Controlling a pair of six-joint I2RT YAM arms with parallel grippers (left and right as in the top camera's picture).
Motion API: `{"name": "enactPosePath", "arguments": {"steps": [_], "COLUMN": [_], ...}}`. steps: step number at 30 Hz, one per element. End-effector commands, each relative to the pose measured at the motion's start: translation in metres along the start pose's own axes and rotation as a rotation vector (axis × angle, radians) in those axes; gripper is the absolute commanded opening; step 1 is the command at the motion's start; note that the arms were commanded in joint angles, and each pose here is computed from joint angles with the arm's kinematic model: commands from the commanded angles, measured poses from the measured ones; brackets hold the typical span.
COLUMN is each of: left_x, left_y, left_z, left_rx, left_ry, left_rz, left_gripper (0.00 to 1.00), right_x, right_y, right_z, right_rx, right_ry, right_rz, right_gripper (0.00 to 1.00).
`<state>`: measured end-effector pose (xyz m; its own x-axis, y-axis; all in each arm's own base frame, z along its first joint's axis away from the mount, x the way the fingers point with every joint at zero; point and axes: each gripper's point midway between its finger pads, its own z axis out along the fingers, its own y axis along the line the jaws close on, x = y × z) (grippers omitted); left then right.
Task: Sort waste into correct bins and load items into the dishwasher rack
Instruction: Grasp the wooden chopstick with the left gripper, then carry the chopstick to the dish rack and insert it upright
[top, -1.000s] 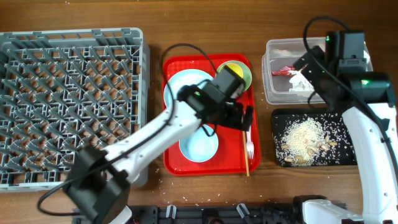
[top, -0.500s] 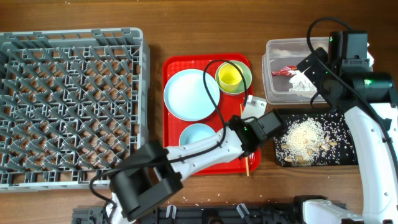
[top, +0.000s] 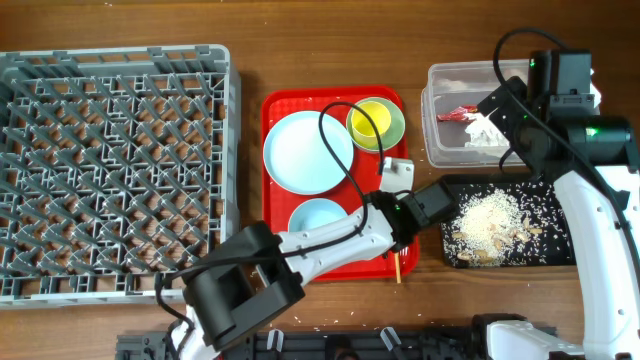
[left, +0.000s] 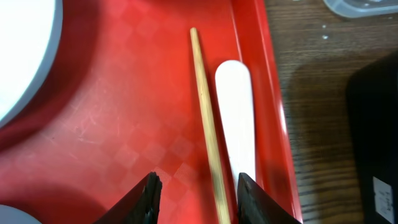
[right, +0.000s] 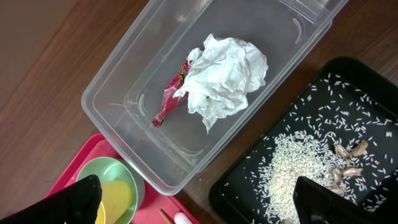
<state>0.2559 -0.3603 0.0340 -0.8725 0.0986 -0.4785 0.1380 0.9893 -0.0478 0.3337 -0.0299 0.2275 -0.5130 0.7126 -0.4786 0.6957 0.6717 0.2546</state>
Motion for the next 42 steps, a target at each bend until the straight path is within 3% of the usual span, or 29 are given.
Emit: {"name": "enactPosePath", "arguments": {"steps": [1, 5, 9, 14, 17, 21, 26, 31, 36, 39, 42], "left_x": [0.011, 0.012, 0.012, 0.018, 0.019, 0.017, 0.002, -0.039, -0.099, -0.138, -0.162], "left_y": [0.000, -0.002, -0.002, 0.000, 0.000, 0.000, -0.004, 0.001, 0.059, 0.133, 0.201], "left_z": [0.019, 0.022, 0.023, 0.031, 0.032, 0.031, 0.005, -0.062, -0.126, -0.140, -0.128], "left_rx": [-0.028, -0.021, -0.023, -0.039, -0.040, -0.037, 0.004, 0.085, 0.081, -0.017, -0.046], "left_ry": [0.032, 0.032, 0.033, 0.044, 0.046, 0.043, 0.013, -0.078, -0.199, -0.235, -0.201], "left_rz": [-0.024, -0.026, -0.025, -0.018, -0.017, -0.010, 0.071, 0.175, 0.265, 0.200, 0.028], "left_gripper": [0.40, 0.38, 0.29, 0.25, 0.13, 0.07, 0.04, 0.04, 0.04, 0.04, 0.04], "right_x": [-0.007, -0.008, -0.007, -0.007, -0.008, -0.007, -0.008, -0.007, -0.007, -0.007, -0.007], "right_y": [-0.001, -0.001, -0.001, -0.001, -0.001, -0.001, -0.001, -0.001, -0.001, -0.001, -0.001], "right_z": [-0.008, -0.008, -0.008, -0.008, -0.008, -0.008, -0.008, -0.008, -0.008, -0.008, -0.008], "right_rx": [-0.004, -0.004, -0.003, -0.003, -0.004, -0.004, -0.004, -0.004, -0.003, -0.003, -0.003], "right_ry": [-0.035, -0.035, -0.035, -0.035, -0.035, -0.035, -0.035, -0.035, -0.035, -0.035, -0.035], "right_rz": [0.015, 0.015, 0.014, 0.014, 0.015, 0.014, 0.015, 0.015, 0.014, 0.014, 0.014], "right_gripper": [1.00, 1.00, 1.00, 1.00, 1.00, 1.00, 1.00, 1.00, 1.00, 1.00, 1.00]}}
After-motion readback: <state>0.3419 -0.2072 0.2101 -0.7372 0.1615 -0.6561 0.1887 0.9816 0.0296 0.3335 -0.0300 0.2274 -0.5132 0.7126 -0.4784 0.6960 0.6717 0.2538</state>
